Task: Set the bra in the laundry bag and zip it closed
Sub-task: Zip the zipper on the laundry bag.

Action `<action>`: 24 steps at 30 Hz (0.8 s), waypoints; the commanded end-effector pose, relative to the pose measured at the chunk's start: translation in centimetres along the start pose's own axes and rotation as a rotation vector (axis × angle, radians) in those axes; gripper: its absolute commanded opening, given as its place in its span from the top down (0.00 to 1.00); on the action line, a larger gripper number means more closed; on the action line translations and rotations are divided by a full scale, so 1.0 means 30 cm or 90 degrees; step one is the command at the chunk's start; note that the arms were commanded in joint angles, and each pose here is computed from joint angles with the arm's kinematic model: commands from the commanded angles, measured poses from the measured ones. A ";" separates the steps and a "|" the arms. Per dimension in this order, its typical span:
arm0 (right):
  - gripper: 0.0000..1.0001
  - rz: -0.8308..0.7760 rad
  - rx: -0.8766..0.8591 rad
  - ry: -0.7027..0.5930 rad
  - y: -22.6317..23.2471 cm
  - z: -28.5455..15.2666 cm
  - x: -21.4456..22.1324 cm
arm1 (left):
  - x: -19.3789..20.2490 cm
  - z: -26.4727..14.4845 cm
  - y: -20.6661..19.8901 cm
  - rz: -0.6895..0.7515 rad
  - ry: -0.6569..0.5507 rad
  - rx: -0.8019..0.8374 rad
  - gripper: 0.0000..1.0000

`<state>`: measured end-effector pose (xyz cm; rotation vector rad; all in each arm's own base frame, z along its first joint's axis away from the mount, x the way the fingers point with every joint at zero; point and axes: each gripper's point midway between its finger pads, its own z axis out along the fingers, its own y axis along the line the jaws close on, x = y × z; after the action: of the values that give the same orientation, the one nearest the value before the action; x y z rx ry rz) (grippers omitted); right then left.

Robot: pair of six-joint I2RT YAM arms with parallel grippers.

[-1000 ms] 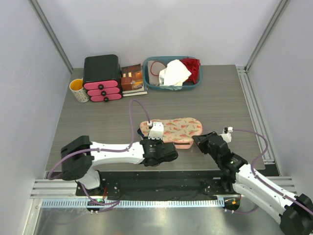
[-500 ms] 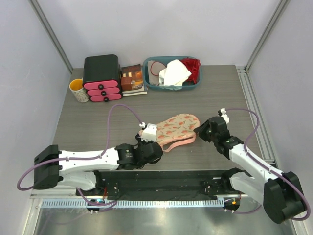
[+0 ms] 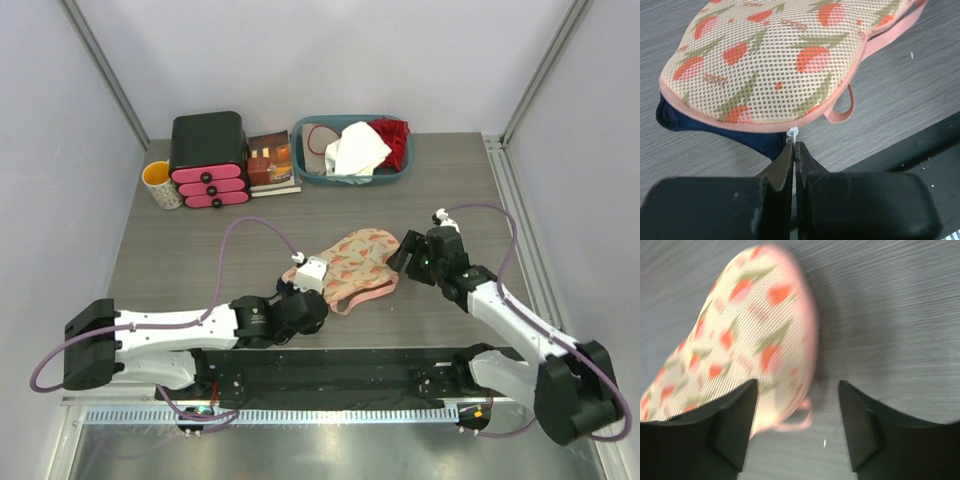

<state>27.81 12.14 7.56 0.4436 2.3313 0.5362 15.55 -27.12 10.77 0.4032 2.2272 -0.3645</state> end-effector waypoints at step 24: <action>0.36 0.191 -0.282 0.086 0.354 -0.111 0.245 | -0.130 0.022 -0.290 0.031 -0.020 0.115 1.00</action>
<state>20.09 22.58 7.88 0.5452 2.3247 1.1440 14.95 -34.38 12.53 0.5426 2.1983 -0.4842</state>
